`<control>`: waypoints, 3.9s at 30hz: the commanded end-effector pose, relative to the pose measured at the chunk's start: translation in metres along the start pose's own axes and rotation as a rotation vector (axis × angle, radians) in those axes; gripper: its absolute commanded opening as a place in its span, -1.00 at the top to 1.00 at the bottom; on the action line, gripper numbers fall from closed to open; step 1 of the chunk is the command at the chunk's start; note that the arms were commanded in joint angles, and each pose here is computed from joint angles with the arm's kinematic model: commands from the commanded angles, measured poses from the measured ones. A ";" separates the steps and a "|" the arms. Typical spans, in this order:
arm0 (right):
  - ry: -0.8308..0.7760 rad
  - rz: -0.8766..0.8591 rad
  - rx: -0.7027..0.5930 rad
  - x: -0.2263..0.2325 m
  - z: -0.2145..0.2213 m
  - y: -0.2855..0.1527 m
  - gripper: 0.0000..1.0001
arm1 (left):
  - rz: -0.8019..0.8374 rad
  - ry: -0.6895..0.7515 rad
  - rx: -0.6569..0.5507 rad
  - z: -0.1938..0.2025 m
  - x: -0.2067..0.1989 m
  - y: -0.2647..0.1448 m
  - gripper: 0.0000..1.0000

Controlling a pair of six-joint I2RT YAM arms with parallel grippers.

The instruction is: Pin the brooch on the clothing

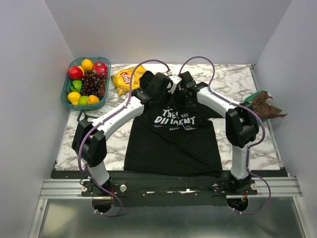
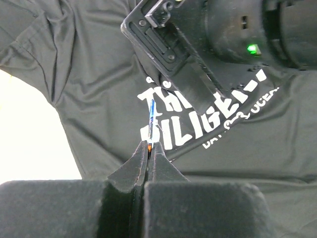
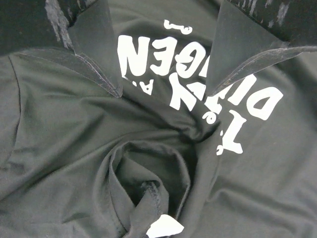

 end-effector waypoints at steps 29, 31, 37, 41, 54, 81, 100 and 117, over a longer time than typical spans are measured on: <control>0.002 -0.021 0.030 -0.025 0.029 0.019 0.88 | 0.006 -0.013 0.051 0.012 -0.002 0.011 1.00; 0.017 -0.035 -0.002 -0.024 0.025 0.008 0.99 | 0.029 -0.024 0.066 0.016 -0.006 0.018 1.00; 0.042 -0.061 -0.061 -0.026 0.031 -0.007 0.99 | 0.106 -0.121 0.112 0.023 -0.023 0.040 1.00; 0.044 -0.093 -0.074 -0.025 0.036 -0.010 0.98 | 0.142 -0.165 0.110 0.018 -0.035 0.049 1.00; 0.083 -0.119 -0.096 -0.032 0.049 -0.013 0.43 | 0.182 -0.286 0.144 0.036 -0.054 0.095 1.00; 0.039 -0.245 -0.143 -0.023 0.060 -0.023 0.99 | 0.245 -0.354 0.188 0.051 -0.071 0.132 1.00; -0.024 -0.372 -0.133 -0.009 0.068 -0.023 0.99 | 0.255 -0.360 0.194 0.054 -0.073 0.139 1.00; -0.020 -0.264 -0.018 -0.021 0.095 0.019 0.99 | 0.288 -0.375 0.124 0.041 -0.076 0.125 1.00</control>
Point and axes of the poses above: each gripper's point midway between its finger pads, its own y axis out along the fingers, its own x axis along the line the jaws close on, z = x × y, the point moved 5 cm from there along -y, back along the fingers, and after that the axes turned 2 degrees about -y, right-handed, at the moved point
